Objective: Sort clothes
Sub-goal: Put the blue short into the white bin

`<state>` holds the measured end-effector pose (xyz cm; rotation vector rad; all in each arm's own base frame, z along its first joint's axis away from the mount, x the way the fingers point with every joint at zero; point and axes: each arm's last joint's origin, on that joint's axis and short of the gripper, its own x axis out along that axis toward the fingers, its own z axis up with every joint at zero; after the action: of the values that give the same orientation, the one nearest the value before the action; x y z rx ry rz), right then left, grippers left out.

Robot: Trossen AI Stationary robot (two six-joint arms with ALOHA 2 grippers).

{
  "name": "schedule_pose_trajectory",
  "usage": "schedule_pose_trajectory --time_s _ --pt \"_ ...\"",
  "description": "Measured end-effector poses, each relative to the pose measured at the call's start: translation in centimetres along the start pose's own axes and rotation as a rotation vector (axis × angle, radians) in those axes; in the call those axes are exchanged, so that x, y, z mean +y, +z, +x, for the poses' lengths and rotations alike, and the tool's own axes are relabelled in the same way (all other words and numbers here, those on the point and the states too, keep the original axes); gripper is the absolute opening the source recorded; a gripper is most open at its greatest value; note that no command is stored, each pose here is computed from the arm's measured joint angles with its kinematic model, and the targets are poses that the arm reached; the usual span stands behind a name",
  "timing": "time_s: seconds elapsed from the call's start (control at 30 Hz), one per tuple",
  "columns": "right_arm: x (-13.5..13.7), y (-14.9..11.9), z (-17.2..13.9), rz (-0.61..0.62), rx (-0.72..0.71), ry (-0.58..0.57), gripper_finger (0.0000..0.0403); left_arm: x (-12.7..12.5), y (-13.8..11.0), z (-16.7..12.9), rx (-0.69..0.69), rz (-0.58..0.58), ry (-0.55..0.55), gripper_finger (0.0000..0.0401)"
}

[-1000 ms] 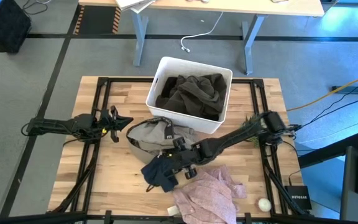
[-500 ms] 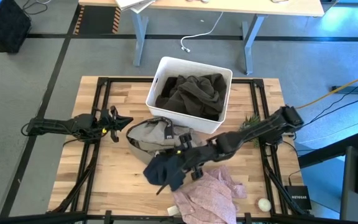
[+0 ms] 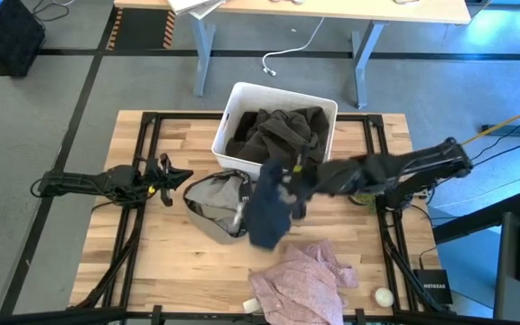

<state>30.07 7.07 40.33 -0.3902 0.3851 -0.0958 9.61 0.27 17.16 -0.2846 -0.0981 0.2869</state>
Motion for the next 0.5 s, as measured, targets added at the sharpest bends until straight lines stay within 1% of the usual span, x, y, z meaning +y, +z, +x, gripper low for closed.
schedule_pose_trajectory --time_s 0.1,0.2,0.5 --pt "-2.7 0.2 -1.3 0.034 -0.032 -0.107 0.0011 0.0 0.0 0.0 0.000 -0.004 0.000 0.0004" --pt "-5.0 0.1 -1.8 0.050 -0.044 -0.189 0.0011 0.0 0.0 0.0 0.000 -0.001 0.000 0.0004" --pt "-10.3 -1.7 -1.3 0.089 0.021 -0.361 0.0017 0.0 0.0 0.0 -0.001 0.010 0.001 0.0004"
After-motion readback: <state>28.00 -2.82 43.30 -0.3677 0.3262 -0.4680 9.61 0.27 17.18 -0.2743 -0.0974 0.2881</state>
